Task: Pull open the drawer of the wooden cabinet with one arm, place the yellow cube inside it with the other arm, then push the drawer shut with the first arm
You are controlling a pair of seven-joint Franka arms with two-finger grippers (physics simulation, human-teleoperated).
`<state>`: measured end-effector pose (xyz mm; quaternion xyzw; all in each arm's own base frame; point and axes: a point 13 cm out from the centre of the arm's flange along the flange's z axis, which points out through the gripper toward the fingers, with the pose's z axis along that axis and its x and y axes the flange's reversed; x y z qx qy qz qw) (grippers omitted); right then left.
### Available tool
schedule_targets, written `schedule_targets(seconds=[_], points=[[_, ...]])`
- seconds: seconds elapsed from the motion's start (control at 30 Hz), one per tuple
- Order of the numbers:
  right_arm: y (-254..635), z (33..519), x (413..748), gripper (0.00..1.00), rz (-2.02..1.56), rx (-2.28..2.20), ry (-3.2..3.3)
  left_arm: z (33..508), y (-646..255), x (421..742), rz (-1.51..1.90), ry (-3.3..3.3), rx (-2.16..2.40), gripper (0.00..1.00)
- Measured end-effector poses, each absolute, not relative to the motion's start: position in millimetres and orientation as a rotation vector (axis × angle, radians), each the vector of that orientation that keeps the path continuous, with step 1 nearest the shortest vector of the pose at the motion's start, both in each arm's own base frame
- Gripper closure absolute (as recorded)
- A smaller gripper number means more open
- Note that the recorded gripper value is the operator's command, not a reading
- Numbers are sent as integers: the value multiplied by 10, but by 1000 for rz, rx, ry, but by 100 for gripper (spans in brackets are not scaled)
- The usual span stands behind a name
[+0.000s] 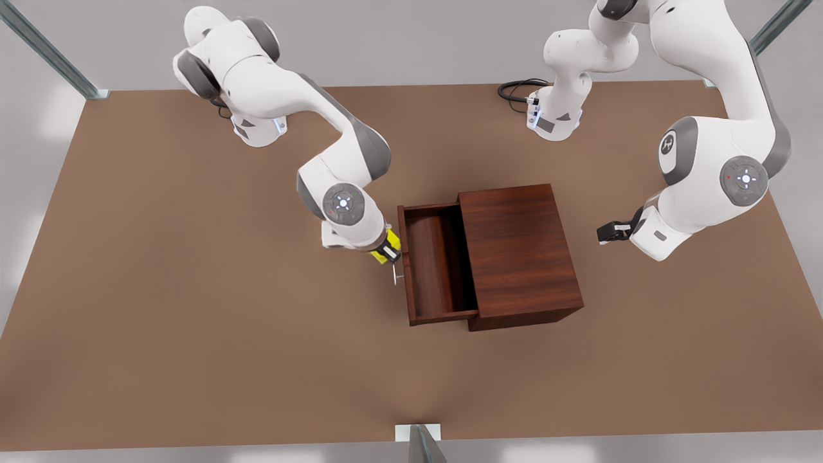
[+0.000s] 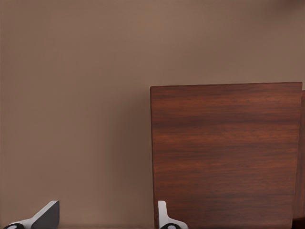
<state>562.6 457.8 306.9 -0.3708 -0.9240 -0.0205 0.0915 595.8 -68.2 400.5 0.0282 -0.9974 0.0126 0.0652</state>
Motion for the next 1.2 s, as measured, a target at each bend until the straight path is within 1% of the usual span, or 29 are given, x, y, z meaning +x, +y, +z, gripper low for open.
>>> schedule_targets(seconds=[0.13,0.67,0.7,0.73,0.9,0.93,0.97,1.03,1.1,1.13,1.17,1.2], points=[[4944,2889,5449,35,-30,-1183,-2704,3982,-677,5940,35,-3007,88,0],[5646,2716,5393,32,-112,-1644,-2470,3981,-677,5970,35,-3018,95,0],[5661,2716,5393,20,-116,-1666,-2456,3983,-677,5971,35,-3019,96,0],[5670,2716,5394,0,-118,-1686,-2441,3984,-677,5972,35,-3019,96,0],[5655,2742,5434,0,-122,-1780,-2377,3985,-677,5974,36,-3020,97,0],[5471,2875,5569,0,-124,-1822,-2350,3982,-677,5975,35,-3020,97,0],[5104,3115,5809,0,-128,-1884,-2306,3987,-679,5981,35,-3022,97,0],[4015,3584,6331,0,-109,-2029,-2207,4120,-781,6043,44,-3053,75,0],[2706,3849,6706,0,-40,-2158,-2114,4425,-1278,6077,56,-3114,-32,0],[2013,3901,6782,0,17,-2203,-2072,4579,-1701,6028,47,-3144,-124,0],[1379,3898,6738,0,92,-2224,-2045,4748,-2233,5947,44,-3176,-232,0],[825,3811,6601,0,167,-2214,-2031,4853,-2824,5882,54,-3202,-329,0]])
